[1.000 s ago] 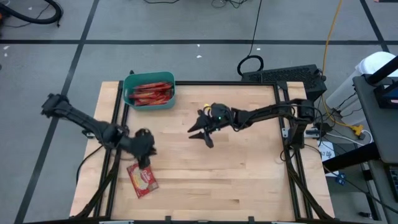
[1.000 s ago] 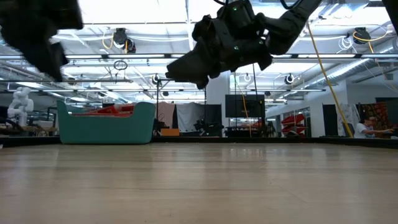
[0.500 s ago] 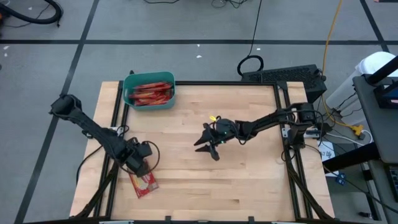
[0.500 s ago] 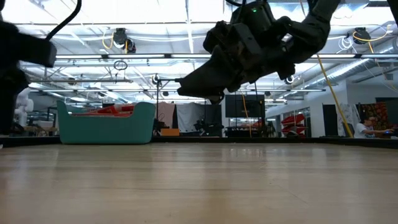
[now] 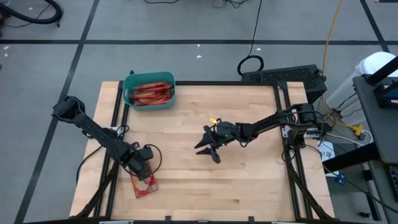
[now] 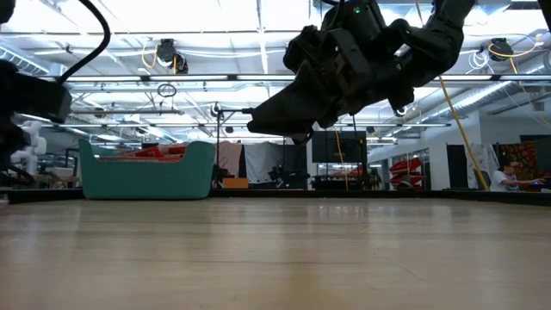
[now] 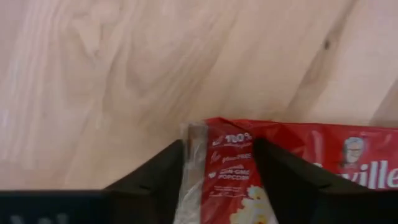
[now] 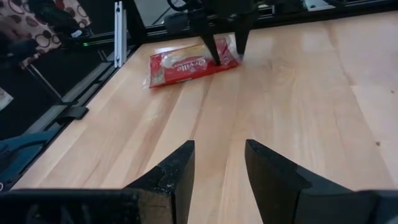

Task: Sort popcorn bags into baskets
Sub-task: Put the red popcorn bag into the green bin

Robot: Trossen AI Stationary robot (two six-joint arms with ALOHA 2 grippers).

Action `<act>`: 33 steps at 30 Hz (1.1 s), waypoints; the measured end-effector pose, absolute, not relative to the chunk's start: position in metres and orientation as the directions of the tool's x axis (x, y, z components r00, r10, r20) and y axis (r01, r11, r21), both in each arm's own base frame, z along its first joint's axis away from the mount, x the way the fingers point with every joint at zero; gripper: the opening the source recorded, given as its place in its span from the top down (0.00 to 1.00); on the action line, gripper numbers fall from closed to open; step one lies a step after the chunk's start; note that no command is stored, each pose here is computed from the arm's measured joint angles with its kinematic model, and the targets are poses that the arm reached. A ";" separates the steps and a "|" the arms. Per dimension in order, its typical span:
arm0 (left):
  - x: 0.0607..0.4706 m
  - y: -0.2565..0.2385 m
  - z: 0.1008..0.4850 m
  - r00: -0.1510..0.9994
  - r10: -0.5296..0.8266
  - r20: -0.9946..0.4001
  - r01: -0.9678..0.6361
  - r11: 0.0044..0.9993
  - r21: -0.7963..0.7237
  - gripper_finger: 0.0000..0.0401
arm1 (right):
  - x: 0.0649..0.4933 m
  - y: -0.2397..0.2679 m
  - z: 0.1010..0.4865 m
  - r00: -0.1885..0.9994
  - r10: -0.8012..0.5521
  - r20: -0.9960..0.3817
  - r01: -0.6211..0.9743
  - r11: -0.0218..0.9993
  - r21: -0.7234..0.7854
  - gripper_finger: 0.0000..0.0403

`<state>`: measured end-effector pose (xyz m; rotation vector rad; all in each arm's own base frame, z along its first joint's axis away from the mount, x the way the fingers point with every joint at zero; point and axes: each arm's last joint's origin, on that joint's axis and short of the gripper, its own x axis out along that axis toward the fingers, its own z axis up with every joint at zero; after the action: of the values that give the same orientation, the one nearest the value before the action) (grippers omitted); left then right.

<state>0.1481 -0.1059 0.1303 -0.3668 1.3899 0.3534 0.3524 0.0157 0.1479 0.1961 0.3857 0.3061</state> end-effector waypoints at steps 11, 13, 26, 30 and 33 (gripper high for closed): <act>0.170 -0.102 0.147 0.362 0.241 -0.901 -0.397 0.914 0.085 0.97 | 0.353 0.021 0.149 0.885 0.333 -0.327 -0.274 0.938 0.214 0.67; 0.177 -0.100 0.154 0.400 0.287 -0.870 -0.396 0.910 0.118 0.99 | 0.354 0.019 0.150 0.904 0.287 -0.317 -0.235 0.953 0.193 0.67; 0.230 -0.066 0.216 0.520 0.618 -0.590 -0.400 0.786 0.471 0.99 | 0.359 0.001 0.166 0.982 0.085 -0.167 -0.076 0.995 0.062 0.66; 0.240 -0.041 0.233 0.479 0.700 -0.529 -0.493 0.714 0.498 0.99 | 0.359 -0.002 0.167 0.988 -0.008 -0.155 0.012 0.999 0.029 0.61; 0.241 -0.022 0.243 0.461 0.727 -0.509 -0.527 0.686 0.502 0.99 | 0.359 -0.010 0.167 0.984 -0.090 -0.155 0.095 0.995 0.026 0.55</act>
<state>0.2410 -0.0218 0.2426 0.2909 0.7652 0.7849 0.3590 -0.0096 0.1668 0.0330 0.1541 -0.0933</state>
